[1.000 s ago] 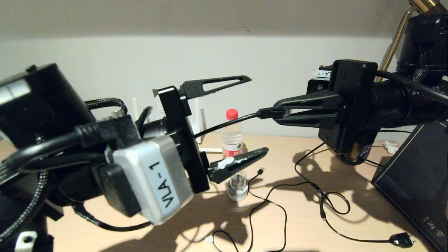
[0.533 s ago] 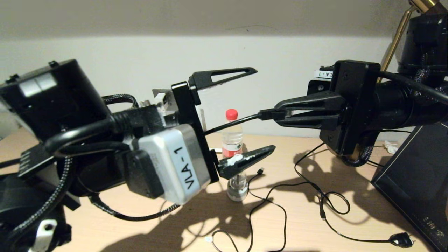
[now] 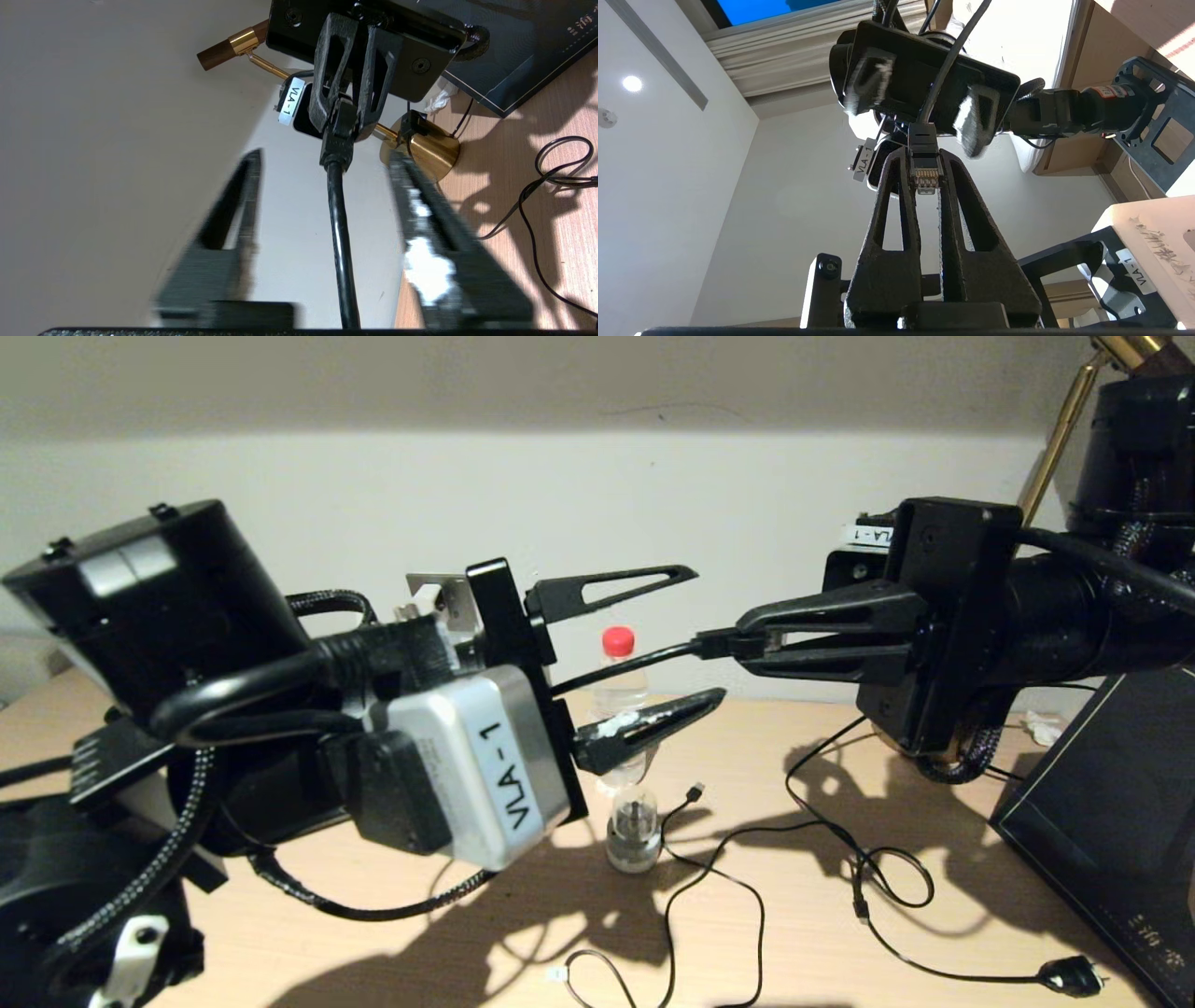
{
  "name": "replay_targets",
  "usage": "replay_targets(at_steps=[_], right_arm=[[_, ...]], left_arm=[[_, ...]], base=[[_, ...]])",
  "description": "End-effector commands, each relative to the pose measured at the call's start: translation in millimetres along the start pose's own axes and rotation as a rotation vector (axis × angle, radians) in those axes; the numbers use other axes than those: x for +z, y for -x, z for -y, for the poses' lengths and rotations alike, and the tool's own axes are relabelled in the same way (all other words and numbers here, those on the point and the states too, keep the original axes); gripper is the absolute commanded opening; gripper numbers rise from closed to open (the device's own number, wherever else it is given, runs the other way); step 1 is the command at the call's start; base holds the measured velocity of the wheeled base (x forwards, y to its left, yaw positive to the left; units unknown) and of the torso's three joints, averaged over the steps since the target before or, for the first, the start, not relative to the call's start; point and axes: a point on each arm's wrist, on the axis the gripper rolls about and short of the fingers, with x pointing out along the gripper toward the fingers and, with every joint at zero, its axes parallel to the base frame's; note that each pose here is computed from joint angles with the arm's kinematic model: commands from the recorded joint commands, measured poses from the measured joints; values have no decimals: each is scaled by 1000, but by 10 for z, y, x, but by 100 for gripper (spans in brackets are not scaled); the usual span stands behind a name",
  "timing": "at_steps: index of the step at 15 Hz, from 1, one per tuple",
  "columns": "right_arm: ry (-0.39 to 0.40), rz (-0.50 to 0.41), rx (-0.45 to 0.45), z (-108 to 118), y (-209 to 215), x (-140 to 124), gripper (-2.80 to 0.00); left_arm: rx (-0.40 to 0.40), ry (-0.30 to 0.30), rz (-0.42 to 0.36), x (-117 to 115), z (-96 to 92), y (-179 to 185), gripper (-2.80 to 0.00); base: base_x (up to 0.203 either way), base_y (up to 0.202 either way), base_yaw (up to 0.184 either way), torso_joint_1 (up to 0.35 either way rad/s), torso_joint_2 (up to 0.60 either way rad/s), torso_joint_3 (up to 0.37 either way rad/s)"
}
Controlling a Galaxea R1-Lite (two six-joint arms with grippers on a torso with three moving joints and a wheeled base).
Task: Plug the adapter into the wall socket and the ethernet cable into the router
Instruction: Hand it to the other hand
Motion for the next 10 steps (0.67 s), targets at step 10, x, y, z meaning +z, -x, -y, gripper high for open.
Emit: replay_targets(at_steps=[10], right_arm=[[-11, -9, -1, 20, -10, 15, -280]], left_arm=[[4, -9, 6, 24, -7, 25, -280]], base=[[0, 0, 0, 0, 0, 0]])
